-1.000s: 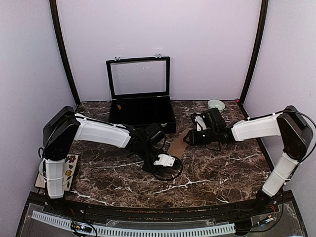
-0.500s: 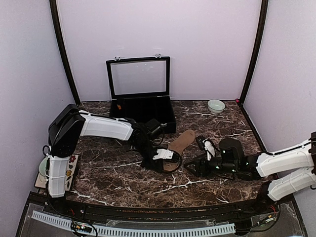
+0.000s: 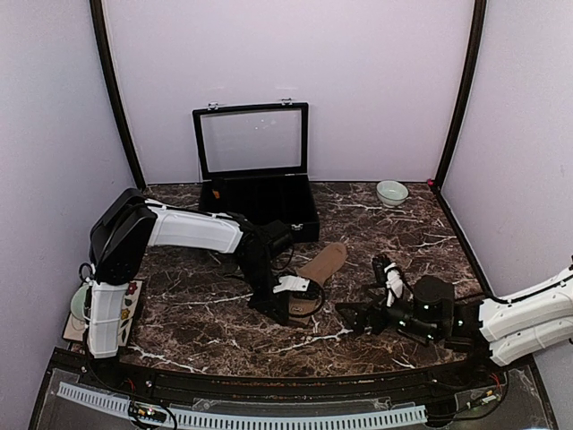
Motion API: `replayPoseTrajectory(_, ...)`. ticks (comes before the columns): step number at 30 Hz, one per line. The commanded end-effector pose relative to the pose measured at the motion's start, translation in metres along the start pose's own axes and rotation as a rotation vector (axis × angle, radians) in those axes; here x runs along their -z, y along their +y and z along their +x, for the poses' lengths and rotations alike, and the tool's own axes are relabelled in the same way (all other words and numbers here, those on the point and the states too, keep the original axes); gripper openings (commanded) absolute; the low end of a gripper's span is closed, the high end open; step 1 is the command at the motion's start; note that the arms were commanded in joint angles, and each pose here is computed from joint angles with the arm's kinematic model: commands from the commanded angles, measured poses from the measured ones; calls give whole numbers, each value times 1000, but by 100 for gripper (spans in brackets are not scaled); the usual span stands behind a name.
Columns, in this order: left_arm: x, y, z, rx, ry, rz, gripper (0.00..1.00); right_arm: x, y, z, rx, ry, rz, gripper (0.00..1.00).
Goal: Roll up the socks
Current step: Roll the sock at the center of the board.
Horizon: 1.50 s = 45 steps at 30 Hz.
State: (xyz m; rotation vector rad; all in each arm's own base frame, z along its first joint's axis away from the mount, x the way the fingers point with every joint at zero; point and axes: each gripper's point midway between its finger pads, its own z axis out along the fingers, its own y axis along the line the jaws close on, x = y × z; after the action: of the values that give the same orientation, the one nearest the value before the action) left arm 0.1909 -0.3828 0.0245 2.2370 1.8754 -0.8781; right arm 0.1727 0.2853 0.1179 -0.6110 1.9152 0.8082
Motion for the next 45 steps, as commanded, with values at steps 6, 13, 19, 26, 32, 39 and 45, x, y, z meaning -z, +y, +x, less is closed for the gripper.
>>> replayPoseTrajectory(6, -11, -3, 16, 57, 82, 79, 16, 8, -19, -7, -65, -84, 95, 93)
replayPoseTrajectory(13, -19, 7, 18, 124, 99, 102, 16, -12, 40, 34, 196, 138, -140, 66)
replayPoseTrajectory(19, -22, 8, 23, 202, 107, 176, 16, -27, 65, 56, 441, 214, -171, 56)
replayPoseTrajectory(26, -29, 9, 31, 230, 125, 235, 15, -59, 67, 60, 598, 217, -111, 51)
replayPoseTrajectory(32, -28, 8, 35, 214, 144, 244, 15, -83, 66, 67, 664, 212, -80, 48)
replayPoseTrajectory(39, -28, 9, 40, 205, 168, 236, 14, -93, 63, 69, 641, 188, -52, 34)
replayPoseTrajectory(45, -28, 17, 42, 198, 187, 193, 18, -96, 61, 69, 595, 170, -42, 25)
